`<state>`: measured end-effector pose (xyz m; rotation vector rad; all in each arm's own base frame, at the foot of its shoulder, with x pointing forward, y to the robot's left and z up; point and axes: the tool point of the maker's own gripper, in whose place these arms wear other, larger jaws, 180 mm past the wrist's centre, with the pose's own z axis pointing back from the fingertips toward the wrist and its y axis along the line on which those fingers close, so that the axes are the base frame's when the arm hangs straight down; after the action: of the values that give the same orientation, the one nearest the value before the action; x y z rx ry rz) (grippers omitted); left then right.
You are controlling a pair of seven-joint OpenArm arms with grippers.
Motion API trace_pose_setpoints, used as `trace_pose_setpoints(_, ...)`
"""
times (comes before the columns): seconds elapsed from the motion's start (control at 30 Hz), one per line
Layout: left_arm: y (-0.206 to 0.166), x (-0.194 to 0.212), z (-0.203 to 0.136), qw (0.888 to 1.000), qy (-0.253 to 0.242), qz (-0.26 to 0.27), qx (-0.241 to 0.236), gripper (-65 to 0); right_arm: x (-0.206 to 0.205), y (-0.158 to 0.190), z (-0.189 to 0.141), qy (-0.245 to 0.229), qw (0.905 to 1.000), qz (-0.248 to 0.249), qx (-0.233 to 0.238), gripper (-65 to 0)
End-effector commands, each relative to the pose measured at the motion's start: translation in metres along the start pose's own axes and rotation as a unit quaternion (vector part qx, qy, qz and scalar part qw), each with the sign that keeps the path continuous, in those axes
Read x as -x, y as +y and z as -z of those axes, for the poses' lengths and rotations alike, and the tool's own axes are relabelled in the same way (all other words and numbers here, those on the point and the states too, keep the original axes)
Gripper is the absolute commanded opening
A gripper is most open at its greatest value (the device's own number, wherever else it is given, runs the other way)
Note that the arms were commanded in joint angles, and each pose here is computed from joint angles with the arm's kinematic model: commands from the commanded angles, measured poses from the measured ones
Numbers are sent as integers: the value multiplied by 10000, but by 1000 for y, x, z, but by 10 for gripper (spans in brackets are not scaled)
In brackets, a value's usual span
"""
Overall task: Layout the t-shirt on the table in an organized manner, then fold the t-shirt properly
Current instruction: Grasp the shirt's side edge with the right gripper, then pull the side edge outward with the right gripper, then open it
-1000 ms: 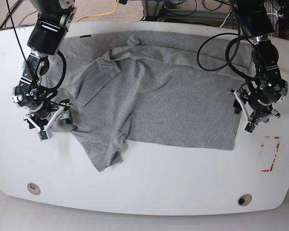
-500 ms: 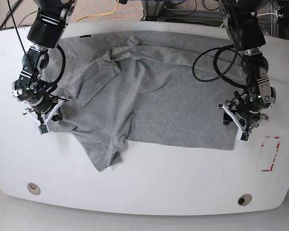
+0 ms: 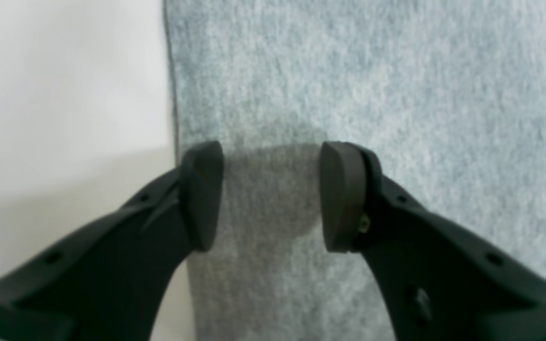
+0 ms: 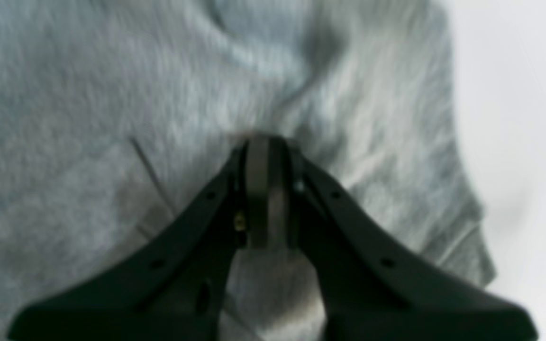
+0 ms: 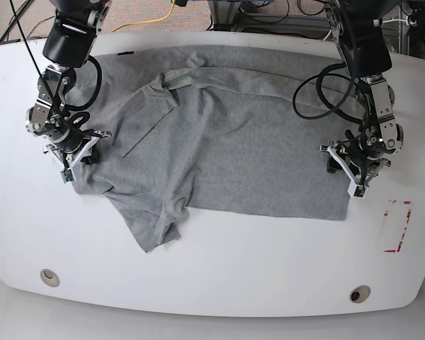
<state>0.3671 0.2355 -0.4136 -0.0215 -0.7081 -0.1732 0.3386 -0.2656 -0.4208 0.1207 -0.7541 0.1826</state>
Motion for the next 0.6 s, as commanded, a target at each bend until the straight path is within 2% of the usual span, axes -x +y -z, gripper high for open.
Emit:
trace_pose_setpoints(0.0, 15, -6, -3, 9999, -37, 24, -153, -344, -15, -15, -9, -216, 9996, -93, 138, -595)
trace_pose_setpoints(0.17, 31, 21, -9, 9992, 235, 105, -291, -344, -7, -18, -11, -166, 9997, -47, 178, -595)
trace_pose_setpoints(0.33, 34, 30, -11, 9989, 322, 111, -319, -344, -2, -36, -21, -255, 9986, 241, 398, -595)
trace_pose_setpoints(0.57, 43, 37, -23, 9979, 336, 283, -466, -344, 12, -39, -25, -151, 9983, 326, 457, -595)
